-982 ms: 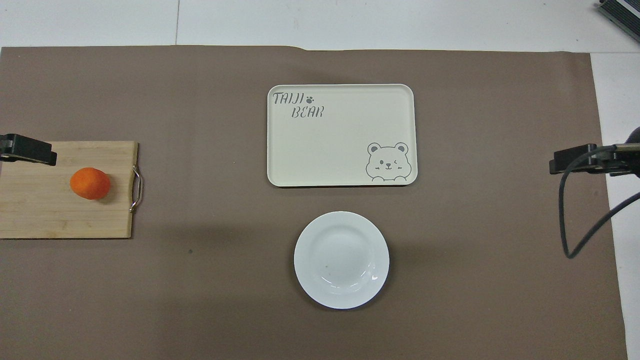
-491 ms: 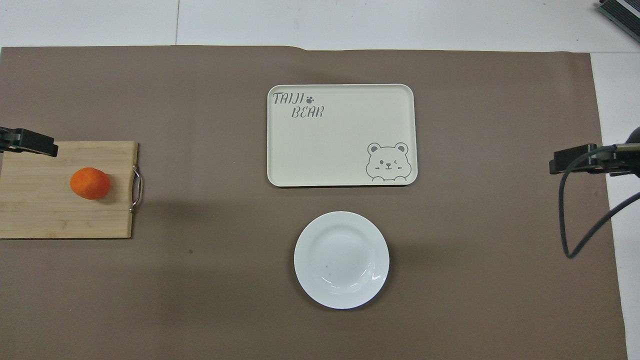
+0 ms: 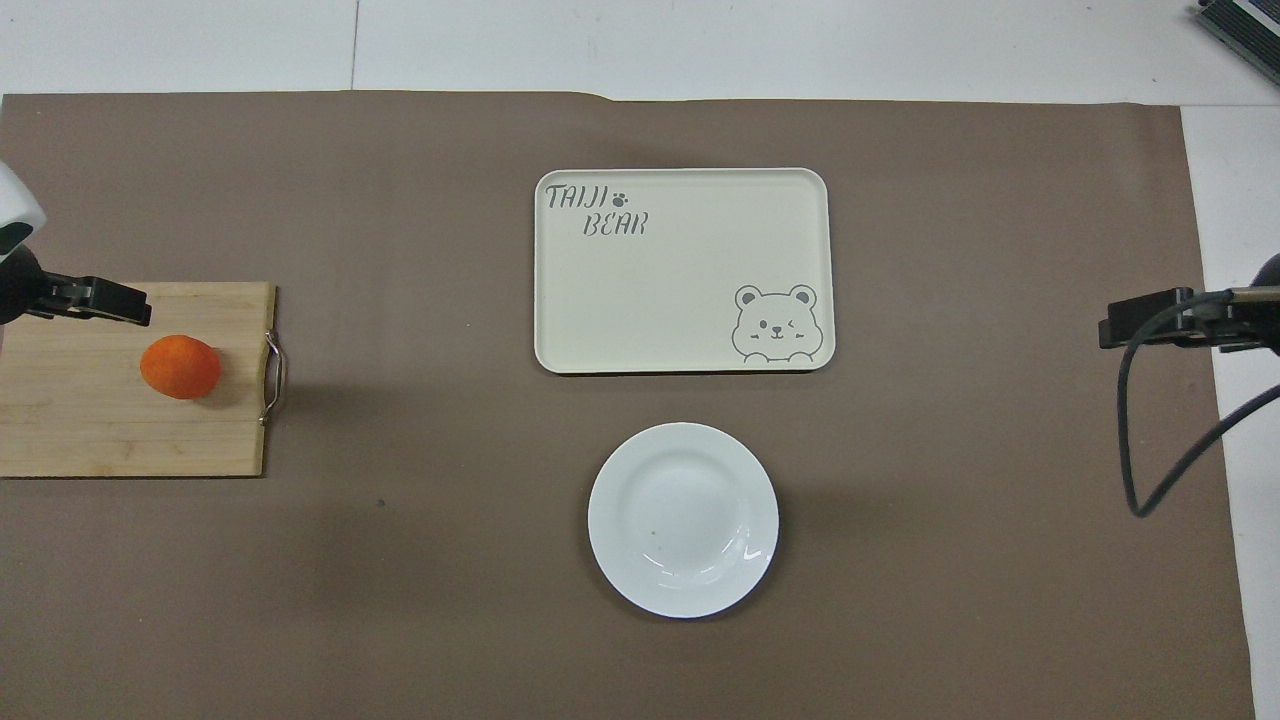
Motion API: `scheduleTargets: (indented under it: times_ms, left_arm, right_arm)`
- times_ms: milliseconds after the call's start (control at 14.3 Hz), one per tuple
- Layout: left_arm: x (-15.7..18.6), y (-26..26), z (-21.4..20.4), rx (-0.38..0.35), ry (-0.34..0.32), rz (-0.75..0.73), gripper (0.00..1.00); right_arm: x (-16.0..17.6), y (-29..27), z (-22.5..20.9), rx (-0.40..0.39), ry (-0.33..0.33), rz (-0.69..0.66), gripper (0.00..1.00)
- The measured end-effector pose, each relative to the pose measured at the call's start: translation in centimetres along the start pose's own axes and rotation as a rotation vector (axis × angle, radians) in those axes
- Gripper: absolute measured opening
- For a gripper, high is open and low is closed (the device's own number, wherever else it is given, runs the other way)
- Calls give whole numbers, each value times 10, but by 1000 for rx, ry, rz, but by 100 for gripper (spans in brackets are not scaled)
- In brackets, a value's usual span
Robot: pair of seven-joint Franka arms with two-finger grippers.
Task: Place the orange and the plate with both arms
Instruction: 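Lower the left gripper onto the orange and close it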
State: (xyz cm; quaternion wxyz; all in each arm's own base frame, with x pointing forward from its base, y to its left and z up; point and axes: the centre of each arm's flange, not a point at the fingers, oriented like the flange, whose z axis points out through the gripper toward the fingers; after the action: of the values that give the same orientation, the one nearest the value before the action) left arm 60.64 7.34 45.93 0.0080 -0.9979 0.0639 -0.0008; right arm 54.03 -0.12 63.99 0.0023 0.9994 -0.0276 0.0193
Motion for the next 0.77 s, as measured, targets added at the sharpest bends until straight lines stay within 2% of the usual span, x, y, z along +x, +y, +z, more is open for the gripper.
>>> scheduleTargets:
  times_ms: [351, 771]
  left_arm:
    - [2, -6, 59, 0, 2, -2, 100]
    - [-13, -5, 100, -9, 5, -16, 100]
  right_arm:
    - [0, 0, 0, 0, 0, 0, 100]
    - [0, 0, 0, 0, 0, 0, 100]
